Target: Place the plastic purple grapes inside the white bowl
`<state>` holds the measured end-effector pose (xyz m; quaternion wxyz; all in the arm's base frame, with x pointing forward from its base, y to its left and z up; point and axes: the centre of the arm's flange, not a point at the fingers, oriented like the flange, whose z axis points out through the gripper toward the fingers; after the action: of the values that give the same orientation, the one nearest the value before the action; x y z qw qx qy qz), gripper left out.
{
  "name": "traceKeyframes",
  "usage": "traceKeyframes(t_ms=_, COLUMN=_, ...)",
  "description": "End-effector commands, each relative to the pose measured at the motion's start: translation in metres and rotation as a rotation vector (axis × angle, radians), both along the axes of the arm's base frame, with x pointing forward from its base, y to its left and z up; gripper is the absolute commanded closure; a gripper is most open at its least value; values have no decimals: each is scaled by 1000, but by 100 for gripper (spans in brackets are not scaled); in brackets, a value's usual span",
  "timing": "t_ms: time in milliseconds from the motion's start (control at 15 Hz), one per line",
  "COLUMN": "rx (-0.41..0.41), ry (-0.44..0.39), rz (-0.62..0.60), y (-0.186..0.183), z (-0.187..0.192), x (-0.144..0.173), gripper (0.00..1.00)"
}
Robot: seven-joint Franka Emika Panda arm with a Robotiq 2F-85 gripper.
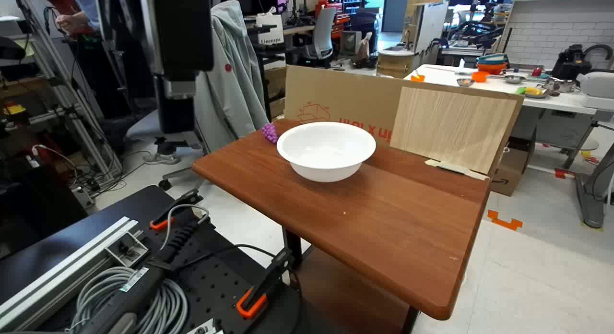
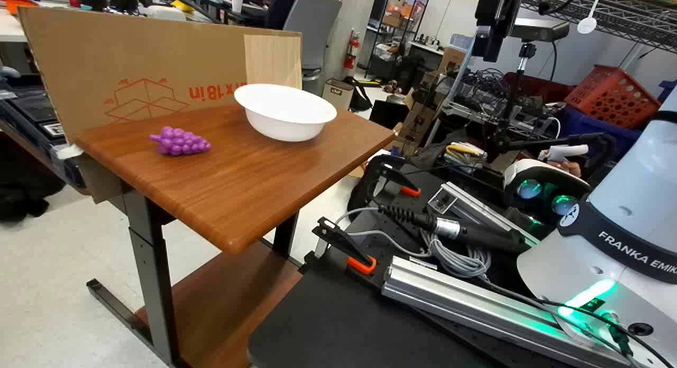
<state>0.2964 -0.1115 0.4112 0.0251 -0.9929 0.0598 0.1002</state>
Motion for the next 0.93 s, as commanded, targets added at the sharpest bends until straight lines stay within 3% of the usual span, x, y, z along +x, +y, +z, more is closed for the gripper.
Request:
traceKeyframes(t_ms=0, rx=0, ry=0, rz=0, y=0, z=0, x=0, gripper=0)
traceKeyframes(t_ms=867, rx=-22, ry=6, rz=10, y=5, z=3, x=12, gripper=0)
